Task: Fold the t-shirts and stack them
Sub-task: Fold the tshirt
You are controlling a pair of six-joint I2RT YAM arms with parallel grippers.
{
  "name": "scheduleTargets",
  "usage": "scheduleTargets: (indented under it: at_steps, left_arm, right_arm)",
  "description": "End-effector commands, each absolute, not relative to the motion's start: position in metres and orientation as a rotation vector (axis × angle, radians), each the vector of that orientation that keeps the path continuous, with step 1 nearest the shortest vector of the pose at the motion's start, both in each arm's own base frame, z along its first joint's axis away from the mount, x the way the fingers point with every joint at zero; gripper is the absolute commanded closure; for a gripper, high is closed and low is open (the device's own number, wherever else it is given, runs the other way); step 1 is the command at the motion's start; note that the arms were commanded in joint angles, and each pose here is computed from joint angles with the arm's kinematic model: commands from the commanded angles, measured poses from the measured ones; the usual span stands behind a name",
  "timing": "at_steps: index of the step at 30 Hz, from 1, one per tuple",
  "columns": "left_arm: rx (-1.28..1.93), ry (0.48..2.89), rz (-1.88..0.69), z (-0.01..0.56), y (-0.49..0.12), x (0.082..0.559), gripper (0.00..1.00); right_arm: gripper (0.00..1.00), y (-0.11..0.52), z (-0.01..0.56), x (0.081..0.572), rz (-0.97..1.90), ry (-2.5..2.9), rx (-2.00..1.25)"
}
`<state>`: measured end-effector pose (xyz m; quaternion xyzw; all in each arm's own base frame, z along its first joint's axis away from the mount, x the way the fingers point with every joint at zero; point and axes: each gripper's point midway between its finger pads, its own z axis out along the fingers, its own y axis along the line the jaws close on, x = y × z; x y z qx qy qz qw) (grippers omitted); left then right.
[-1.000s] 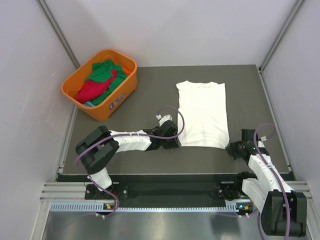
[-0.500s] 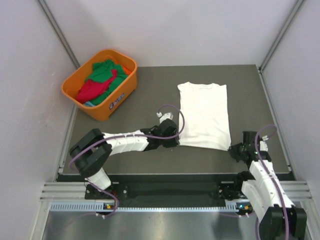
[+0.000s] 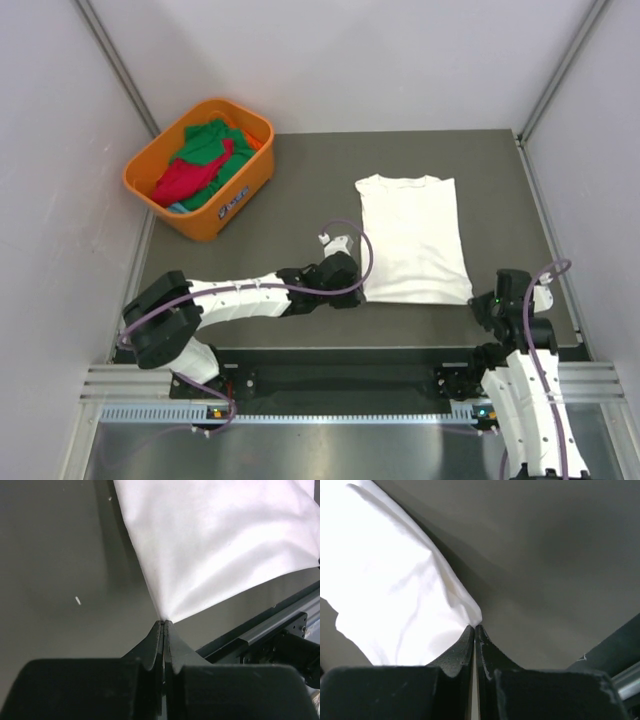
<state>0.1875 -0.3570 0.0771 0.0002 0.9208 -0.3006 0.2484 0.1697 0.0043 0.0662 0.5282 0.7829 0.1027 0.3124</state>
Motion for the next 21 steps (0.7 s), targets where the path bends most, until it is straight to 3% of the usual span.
scheduleTargets:
  at_steps: [1,14,21]
  left_arm:
    - [-0.041,2.474,-0.809,0.094,-0.350,0.187,1.00]
    - [-0.029,2.382,-0.690,0.129,-0.356,0.236,1.00]
    - [-0.086,2.286,-0.679,0.163,-0.351,0.307,1.00]
  right_arm:
    - [1.00,-0.003,0.085,0.163,0.225,2.039,1.349]
    - [1.00,-0.006,0.147,0.215,0.303,1.915,1.162]
    - [1.00,-0.005,0.189,0.267,0.353,1.848,1.070]
